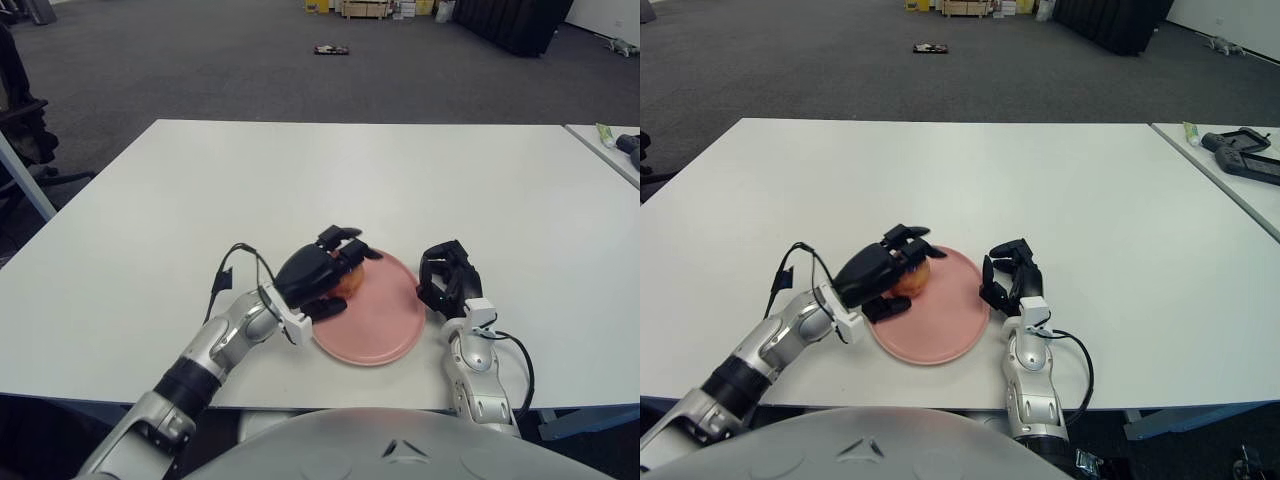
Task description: Put the apple into the plate.
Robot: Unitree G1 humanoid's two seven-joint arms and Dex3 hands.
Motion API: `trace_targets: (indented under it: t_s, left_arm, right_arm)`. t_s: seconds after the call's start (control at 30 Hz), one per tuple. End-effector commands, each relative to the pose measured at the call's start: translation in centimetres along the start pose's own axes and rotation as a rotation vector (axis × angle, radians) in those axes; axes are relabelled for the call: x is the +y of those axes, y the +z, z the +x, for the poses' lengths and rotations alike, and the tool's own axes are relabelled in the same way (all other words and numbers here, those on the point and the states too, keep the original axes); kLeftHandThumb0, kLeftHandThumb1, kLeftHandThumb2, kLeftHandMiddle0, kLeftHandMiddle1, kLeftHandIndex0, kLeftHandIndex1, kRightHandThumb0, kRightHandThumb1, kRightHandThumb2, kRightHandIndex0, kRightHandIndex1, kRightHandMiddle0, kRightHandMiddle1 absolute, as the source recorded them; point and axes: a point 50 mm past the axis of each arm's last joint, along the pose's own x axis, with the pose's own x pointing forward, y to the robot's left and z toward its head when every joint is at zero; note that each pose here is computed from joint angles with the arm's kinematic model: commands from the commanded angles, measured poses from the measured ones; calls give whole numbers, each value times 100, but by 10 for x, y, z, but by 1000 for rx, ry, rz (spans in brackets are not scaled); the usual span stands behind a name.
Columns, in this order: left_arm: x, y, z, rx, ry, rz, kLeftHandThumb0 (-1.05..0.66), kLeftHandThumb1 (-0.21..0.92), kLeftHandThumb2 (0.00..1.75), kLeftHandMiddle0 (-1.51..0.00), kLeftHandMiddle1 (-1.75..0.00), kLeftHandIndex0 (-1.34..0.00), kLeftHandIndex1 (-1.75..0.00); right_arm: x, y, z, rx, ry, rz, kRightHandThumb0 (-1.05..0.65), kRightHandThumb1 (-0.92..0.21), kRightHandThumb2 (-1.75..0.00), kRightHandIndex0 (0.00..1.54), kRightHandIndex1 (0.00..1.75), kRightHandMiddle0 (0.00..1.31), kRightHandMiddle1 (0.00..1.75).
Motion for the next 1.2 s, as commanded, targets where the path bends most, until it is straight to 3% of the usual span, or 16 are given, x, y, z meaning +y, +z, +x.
trace_targets:
  t_s: [0.0,0.13,0.3,0.4,0.53,0.73,0.83,0.97,1.03,1.07,1.1,1.17]
  left_arm:
    - [11,0,-3,44,116,-48,-43,23,116,0,-28,0,-51]
    - [19,3,-7,95,202,-127,-49,24,115,0,-30,0,-49]
    - [25,12,-12,185,361,-342,-58,27,110,0,-15,0,-12]
    - [28,14,-17,247,428,-421,-60,27,109,0,-6,0,-4]
    - [32,14,-23,306,498,-467,-66,29,104,0,-1,0,-1]
    - [30,-2,-35,360,618,-511,-75,37,95,0,0,0,0]
    - [29,-5,-35,366,683,-518,-71,42,95,-2,-2,0,0]
    - [29,-5,-35,377,747,-510,-57,52,96,-1,-20,0,0]
    - [28,-5,-35,390,774,-504,-47,56,101,0,-40,0,-29]
    - [25,-7,-36,408,789,-506,-46,57,102,0,-43,0,-34]
    - [23,-8,-37,420,797,-508,-43,58,105,0,-58,0,-60]
    - [12,-16,-42,482,815,-533,-40,58,109,0,-76,0,-91]
  right_arm:
    - [1,-1,2,-3,16,-10,-39,-63,-93,55,166,37,175]
    - [0,-2,2,-4,22,-16,-39,-63,-93,54,165,37,175]
    - [0,-3,2,1,28,-16,-39,-65,-91,55,165,36,175]
    - [1,-4,2,6,32,-11,-39,-65,-90,55,166,36,175]
    - [6,-2,2,7,43,13,-39,-65,-90,55,165,36,175]
    - [13,-2,0,32,53,59,-39,-65,-90,53,165,36,175]
    - [18,-3,-1,45,60,67,-39,-65,-91,53,167,36,175]
    - [22,-6,-2,55,65,67,-39,-64,-91,53,169,36,175]
    - [24,-6,-2,57,65,64,-39,-64,-91,53,170,36,175]
    - [26,-7,-3,54,63,52,-39,-64,-91,53,170,36,175]
    - [27,-7,-3,52,61,43,-39,-64,-91,53,170,36,175]
    - [32,-5,-4,44,56,25,-39,-64,-91,53,169,36,175]
